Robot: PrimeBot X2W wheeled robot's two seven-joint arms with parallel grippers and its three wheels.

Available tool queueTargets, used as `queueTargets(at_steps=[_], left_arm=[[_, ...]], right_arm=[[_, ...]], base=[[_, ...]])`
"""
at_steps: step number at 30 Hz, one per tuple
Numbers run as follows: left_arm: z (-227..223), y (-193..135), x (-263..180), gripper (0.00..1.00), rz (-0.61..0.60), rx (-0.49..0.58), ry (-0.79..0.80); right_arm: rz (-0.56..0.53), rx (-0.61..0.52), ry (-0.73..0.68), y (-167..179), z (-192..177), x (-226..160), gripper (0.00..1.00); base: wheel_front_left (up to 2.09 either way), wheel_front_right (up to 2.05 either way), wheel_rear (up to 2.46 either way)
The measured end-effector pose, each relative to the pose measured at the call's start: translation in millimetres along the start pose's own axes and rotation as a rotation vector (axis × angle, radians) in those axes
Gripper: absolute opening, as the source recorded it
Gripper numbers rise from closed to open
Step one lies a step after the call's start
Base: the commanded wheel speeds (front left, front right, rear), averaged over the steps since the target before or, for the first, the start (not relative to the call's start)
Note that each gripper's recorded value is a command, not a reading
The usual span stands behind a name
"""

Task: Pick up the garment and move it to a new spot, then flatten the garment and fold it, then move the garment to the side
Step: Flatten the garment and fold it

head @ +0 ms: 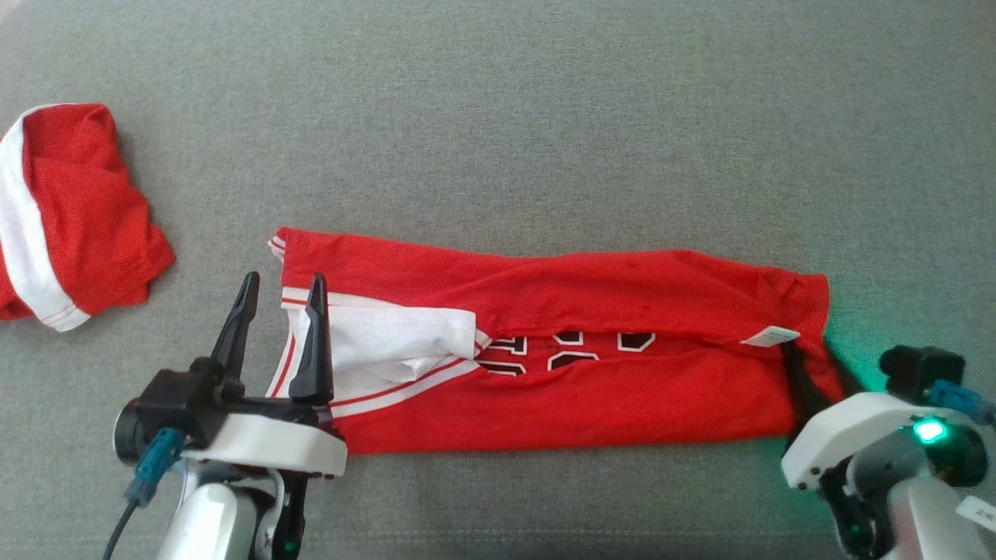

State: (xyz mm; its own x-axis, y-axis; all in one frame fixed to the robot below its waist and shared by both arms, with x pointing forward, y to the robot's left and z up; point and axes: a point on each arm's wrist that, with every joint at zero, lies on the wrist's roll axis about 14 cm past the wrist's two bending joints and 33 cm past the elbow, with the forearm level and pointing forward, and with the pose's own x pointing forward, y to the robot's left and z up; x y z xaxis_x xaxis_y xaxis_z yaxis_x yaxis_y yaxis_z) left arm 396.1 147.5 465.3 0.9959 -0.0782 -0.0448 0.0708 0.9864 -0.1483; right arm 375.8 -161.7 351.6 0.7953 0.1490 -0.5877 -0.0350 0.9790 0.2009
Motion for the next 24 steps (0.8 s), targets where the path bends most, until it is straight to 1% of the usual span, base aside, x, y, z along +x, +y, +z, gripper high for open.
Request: queueTargets(at_steps=[5,10,17,18,21,24], left_arm=[[0.9,1.5,1.5,1.00,0.006,0.000,-0.004],[1.3,-1.5,2.9,1.00,-0.004,-0.002,-0.007],[3.0,-4.5,4.2,1.00,-0.015,-0.003,-0.014],[3.3,-5.4,4.4,1.00,-0.016,-0.006,-0.015],[3.9,-6.2,4.5,1.00,-0.017,-0.008,-0.017],[5.7,-7.7,4.4,1.00,-0.020,-0.012,-0.023]], right_arm=[[0.013,0.029,-0.009,6.5,0.6,-3.0,0.00],[-0.016,0.045,-0.044,-2.2,8.8,-5.7,0.00],[-0.136,0.052,-0.119,-44.5,35.2,-18.1,0.00],[-0.172,0.051,-0.126,-59.2,40.4,-23.0,0.00],[-0.232,0.046,-0.137,-83.6,48.1,-32.1,0.00],[-0.237,0.031,-0.164,-86.6,60.0,-37.0,0.00]], base=[[0.00,0.00,0.00],[0.00,0.00,0.00],[0.00,0.00,0.00],[0.00,0.00,0.00],[0.00,0.00,0.00],[0.00,0.00,0.00]])
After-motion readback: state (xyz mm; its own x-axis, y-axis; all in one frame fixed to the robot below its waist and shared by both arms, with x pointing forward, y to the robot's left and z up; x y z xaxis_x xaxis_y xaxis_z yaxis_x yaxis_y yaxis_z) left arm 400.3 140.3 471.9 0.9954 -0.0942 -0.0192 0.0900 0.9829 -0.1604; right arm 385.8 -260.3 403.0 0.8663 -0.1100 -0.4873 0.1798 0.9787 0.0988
